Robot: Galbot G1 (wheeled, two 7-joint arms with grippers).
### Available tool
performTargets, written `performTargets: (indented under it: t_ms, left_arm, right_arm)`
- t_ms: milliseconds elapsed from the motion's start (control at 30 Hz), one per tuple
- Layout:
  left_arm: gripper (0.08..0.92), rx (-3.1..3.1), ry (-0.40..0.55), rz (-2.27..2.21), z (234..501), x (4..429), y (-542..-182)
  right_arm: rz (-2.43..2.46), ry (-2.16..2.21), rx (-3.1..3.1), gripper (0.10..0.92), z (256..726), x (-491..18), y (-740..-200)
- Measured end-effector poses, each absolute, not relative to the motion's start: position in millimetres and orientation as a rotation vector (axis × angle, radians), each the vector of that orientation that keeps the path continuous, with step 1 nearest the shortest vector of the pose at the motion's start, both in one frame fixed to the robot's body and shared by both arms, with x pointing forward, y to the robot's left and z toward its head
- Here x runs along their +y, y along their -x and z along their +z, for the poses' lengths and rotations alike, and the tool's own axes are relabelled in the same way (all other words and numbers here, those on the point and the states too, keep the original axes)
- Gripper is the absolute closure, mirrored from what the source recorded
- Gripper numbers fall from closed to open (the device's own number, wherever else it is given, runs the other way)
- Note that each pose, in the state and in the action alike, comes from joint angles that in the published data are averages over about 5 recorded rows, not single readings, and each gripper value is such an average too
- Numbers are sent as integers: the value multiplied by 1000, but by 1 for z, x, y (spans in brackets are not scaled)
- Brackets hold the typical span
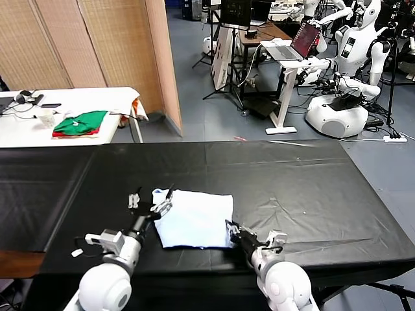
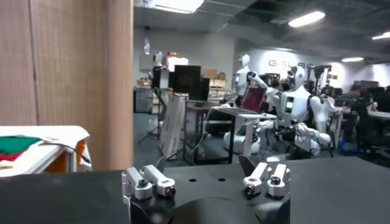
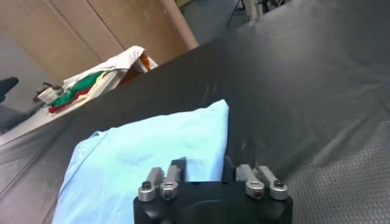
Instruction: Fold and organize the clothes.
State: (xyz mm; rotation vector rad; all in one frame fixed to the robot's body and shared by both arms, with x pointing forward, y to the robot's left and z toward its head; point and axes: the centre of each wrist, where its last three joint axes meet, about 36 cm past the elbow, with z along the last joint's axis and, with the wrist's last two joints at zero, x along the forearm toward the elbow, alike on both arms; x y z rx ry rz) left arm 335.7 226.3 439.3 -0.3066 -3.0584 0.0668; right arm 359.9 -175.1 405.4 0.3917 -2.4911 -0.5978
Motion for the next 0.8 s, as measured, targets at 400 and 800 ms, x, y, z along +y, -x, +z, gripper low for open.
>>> performTargets:
  t_ms: [400, 800]
  left_arm:
    - [92, -3066, 254, 65, 432, 232, -337]
    - [92, -3072, 232, 79, 426, 233, -334]
  right_arm:
    - [-579, -431, -2605, 876, 432, -193, -371]
    - [-41, 84, -2714, 876, 417, -279, -388]
